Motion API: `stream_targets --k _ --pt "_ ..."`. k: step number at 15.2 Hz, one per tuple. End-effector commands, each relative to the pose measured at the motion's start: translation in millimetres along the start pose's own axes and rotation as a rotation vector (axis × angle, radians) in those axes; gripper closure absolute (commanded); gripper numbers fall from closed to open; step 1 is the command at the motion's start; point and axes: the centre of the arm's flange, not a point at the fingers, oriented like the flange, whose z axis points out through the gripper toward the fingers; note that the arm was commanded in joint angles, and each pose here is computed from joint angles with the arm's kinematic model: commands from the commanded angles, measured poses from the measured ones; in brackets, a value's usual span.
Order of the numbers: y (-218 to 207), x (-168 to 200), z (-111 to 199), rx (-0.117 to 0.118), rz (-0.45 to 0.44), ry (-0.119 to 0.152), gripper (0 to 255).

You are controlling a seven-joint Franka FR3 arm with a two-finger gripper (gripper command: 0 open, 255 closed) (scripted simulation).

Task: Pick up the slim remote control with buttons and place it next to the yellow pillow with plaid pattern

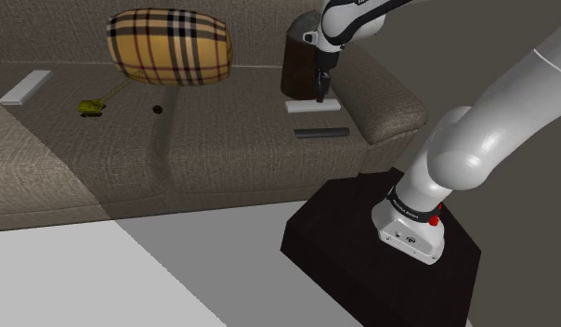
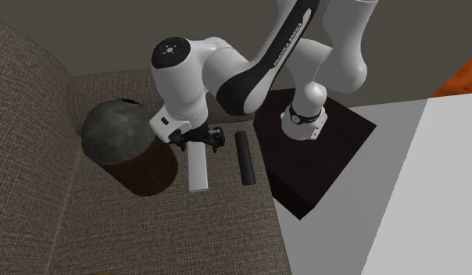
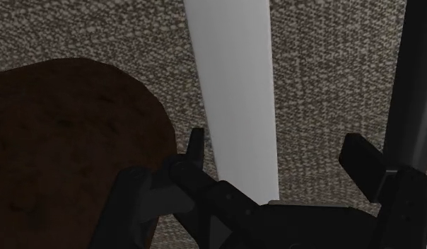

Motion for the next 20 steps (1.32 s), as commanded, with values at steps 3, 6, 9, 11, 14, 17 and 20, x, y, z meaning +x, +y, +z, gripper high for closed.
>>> stream_targets --k 3,6,9,11,14,17,20 --pt "14.7 6.7 27.3 -0.006 -0.042 -0.001 0" --pt "14.8 6.7 43.2 -0.006 -0.042 -0.001 0" --pt "14.9 6.7 56.8 -0.006 -0.042 -0.001 0" --pt "14.9 6.7 56.8 -0.006 -0.042 -0.001 0" --pt "14.9 6.7 56.8 -0.006 -0.042 -0.001 0" --pt "15.1 6.4 56.7 -0.006 -0.042 -0.001 255" --pt "15.5 7.2 56.5 -0.006 -0.042 -0.001 255"
